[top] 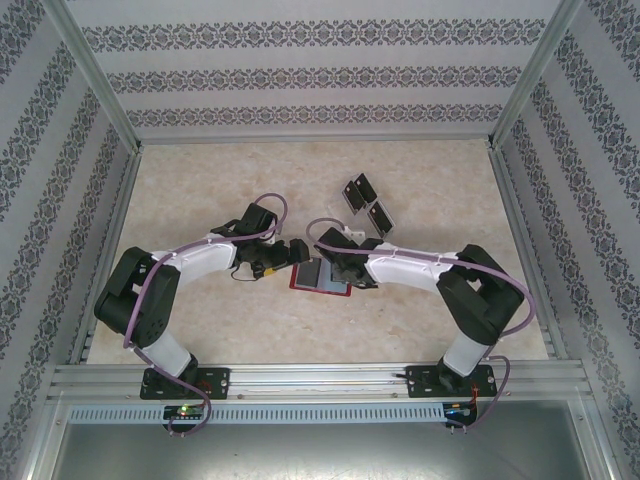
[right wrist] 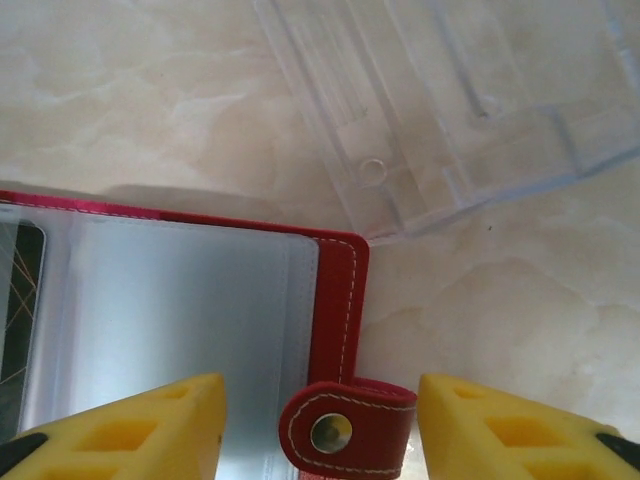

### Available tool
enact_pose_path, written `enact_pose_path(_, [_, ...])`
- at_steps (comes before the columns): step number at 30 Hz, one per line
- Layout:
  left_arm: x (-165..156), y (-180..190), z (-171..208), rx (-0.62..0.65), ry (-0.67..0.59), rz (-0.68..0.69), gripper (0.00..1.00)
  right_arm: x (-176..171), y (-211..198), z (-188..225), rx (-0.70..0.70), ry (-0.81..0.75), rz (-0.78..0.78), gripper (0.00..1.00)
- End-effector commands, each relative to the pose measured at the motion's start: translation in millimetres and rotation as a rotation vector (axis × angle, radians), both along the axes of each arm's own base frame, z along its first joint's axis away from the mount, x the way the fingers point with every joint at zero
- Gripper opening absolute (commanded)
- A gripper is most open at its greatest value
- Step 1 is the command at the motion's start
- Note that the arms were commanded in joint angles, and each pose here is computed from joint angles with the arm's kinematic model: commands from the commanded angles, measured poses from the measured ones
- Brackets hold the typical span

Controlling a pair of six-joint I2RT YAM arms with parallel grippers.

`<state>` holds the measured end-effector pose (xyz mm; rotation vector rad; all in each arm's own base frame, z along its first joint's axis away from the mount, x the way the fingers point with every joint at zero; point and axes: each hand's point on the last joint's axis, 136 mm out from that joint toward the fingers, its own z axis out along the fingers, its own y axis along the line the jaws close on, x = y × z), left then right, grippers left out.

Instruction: Put the credit cards into the card holder

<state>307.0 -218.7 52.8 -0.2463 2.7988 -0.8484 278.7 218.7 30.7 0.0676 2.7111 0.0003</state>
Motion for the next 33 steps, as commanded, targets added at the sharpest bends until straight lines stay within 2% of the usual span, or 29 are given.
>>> enact_pose_path(1, [3,-1,4,-0.027,-0.009,0.012,1.0,0,-8,0,-0.083,-0.002,0.011,0.49])
enact_pose_path(8, [4,-3,5,-0.031,-0.008,0.009,1.0,-4,-17,3,-0.107,-0.014,-0.003,0.2])
enact_pose_path(15, [4,-8,7,-0.055,-0.002,-0.003,1.0,-4,-13,14,-0.061,-0.036,0.011,0.0])
enact_pose_path(25, [6,-29,6,-0.123,0.001,-0.031,1.0,0,16,42,0.162,-0.104,0.031,0.0])
enact_pose_path(33, [2,-48,1,-0.183,0.014,-0.046,1.0,1,15,36,0.248,-0.086,-0.013,0.0])
